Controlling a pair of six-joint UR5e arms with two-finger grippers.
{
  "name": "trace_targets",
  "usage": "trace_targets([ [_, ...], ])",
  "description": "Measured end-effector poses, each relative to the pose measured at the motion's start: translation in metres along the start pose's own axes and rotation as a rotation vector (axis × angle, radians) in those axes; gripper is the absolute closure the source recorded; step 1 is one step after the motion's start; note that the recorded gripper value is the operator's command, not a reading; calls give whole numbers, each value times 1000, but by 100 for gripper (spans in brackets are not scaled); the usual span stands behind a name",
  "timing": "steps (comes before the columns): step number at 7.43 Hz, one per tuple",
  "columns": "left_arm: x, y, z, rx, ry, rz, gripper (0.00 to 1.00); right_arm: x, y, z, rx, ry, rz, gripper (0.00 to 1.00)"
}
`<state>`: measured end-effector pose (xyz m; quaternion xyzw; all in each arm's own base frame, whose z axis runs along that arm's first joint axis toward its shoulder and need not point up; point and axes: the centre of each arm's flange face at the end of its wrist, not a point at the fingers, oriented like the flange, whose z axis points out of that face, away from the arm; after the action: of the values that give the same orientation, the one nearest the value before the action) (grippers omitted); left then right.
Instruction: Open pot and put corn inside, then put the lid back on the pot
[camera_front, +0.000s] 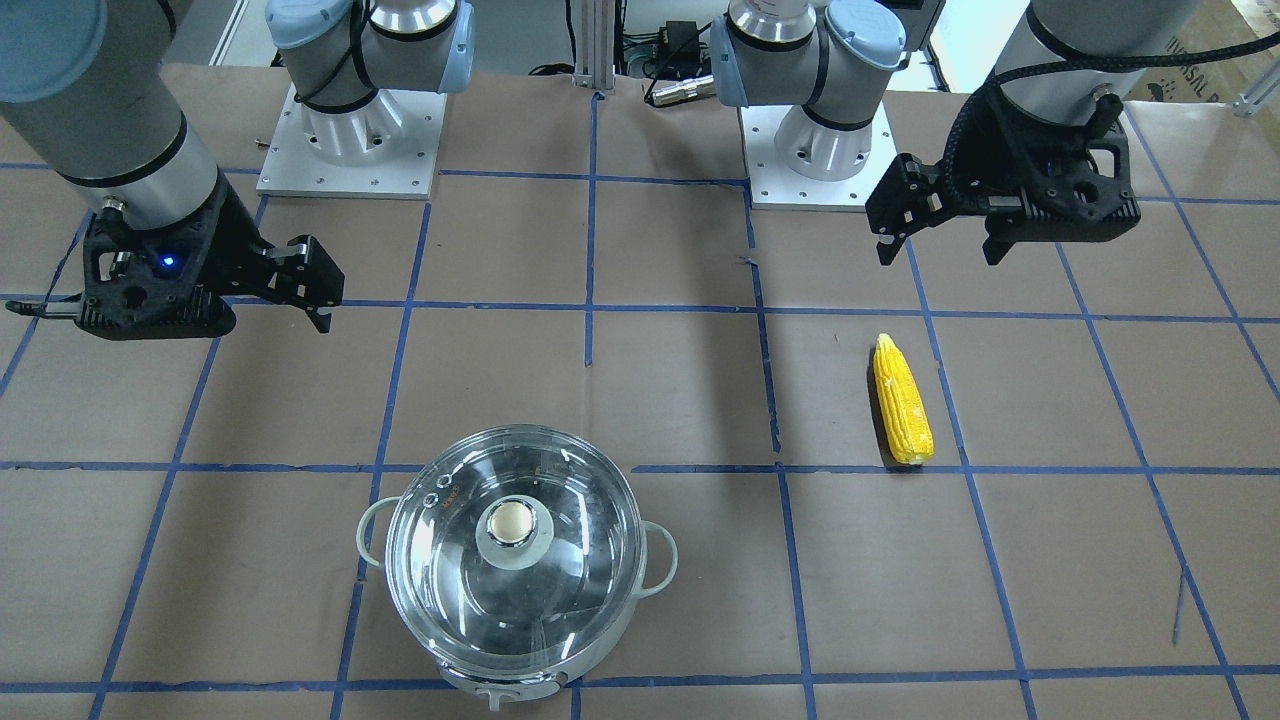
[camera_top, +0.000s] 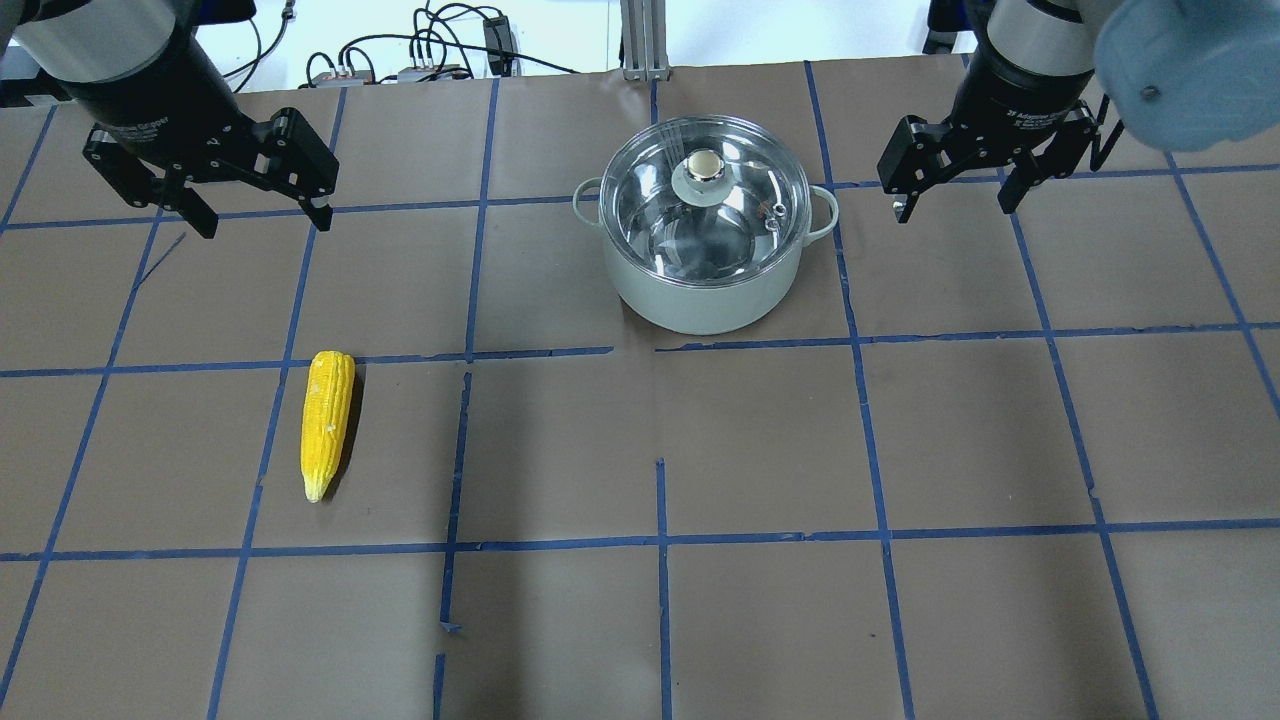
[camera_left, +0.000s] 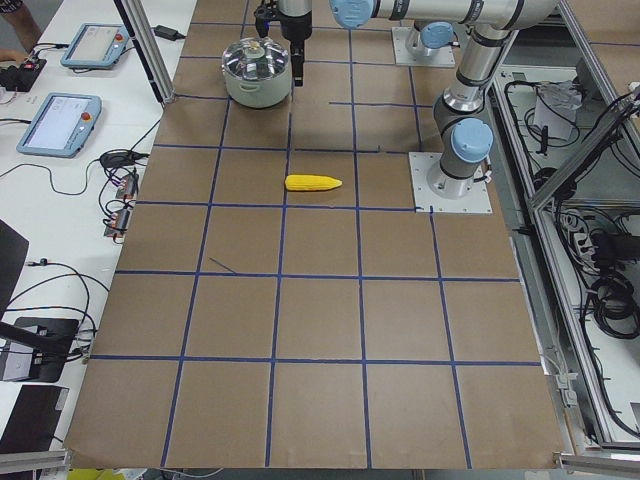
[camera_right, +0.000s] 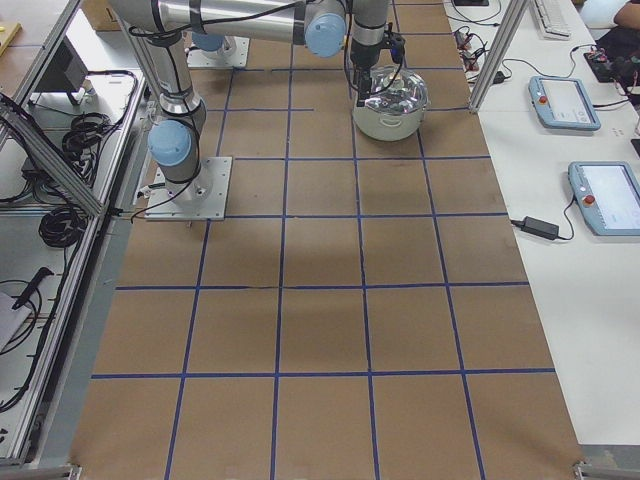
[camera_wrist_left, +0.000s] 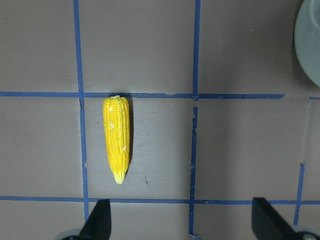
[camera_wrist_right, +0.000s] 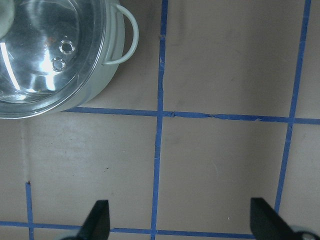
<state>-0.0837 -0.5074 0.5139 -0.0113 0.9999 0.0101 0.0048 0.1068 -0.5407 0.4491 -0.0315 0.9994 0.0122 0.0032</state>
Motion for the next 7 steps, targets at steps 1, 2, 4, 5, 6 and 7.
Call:
trace_targets([
  [1, 0, 0, 0, 0, 0, 1, 0, 0, 0, 0, 1, 0, 0, 0],
  [2, 0, 0, 0, 0, 0, 1, 0, 0, -1, -1, 3, 0, 0, 0],
  [4, 0, 0, 0, 0, 0, 2, 0, -4, -2, -3, 8, -4, 0, 0],
  [5, 0, 0, 0, 0, 0, 2, 0, -15, -3, -7, 18, -8, 3, 0],
  [6, 0, 0, 0, 0, 0, 2, 0, -35, -6, -13, 31, -6, 13, 0],
  [7, 0, 0, 0, 1, 0, 2, 0, -59, -14, -19, 41, -1, 16, 0],
])
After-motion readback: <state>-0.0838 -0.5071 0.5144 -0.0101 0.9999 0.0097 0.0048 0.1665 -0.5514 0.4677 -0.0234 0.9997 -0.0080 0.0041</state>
